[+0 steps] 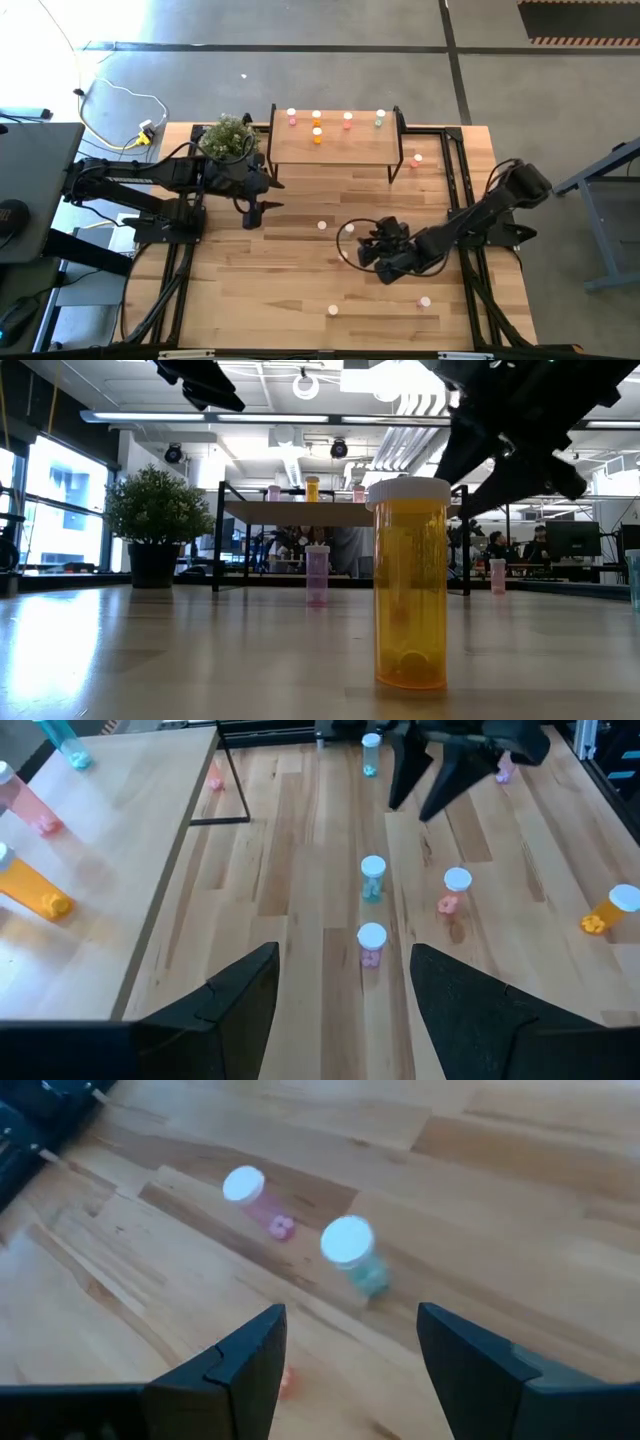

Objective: Pick and place medicine bottles onto shelf by color
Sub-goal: Put the left blue pill bottle aligned with the other blue pill bottle on the shelf

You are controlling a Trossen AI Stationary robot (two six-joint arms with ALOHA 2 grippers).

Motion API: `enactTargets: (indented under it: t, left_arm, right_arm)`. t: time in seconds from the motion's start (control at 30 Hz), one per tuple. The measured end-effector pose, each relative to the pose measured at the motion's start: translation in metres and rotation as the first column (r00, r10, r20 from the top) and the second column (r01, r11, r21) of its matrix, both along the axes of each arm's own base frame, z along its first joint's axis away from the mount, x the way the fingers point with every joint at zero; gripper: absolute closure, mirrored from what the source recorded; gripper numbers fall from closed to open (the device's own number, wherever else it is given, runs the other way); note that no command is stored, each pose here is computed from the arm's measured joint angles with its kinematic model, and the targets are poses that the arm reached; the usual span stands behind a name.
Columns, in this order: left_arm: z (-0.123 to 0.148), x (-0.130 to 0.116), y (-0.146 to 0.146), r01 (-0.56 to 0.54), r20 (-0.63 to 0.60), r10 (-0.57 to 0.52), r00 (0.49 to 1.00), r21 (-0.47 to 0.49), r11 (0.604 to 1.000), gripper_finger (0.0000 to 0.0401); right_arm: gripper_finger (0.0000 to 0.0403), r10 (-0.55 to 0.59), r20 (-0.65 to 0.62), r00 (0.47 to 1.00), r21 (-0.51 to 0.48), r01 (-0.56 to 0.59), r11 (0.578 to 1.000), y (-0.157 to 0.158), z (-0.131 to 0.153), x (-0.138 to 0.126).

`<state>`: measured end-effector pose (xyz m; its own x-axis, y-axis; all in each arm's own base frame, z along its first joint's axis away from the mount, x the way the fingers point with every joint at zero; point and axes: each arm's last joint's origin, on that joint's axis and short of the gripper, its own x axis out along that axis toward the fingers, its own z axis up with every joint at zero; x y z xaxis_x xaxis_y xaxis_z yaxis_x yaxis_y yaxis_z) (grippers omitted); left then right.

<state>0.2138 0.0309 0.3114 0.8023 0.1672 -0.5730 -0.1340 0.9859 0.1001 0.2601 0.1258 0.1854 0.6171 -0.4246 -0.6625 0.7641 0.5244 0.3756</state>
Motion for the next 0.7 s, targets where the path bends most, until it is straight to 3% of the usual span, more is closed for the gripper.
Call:
enactTargets:
  t: [0.43, 0.7]
  left_arm:
    - [0.000, 0.000, 0.000, 0.004, -0.002, -0.004, 1.000, 0.006, 1.000, 0.0183]
    - [0.000, 0.000, 0.000, 0.005, -0.001, -0.005, 1.000, 0.006, 1.000, 0.0183]
  right_arm:
    - [0.0185, -0.030, 0.031, 0.999, -0.025, 0.031, 0.999, 0.010, -0.039, 0.021]
    - [0.0185, -0.019, -0.008, 1.000, -0.143, 0.017, 0.990, 0.012, -0.062, 0.027]
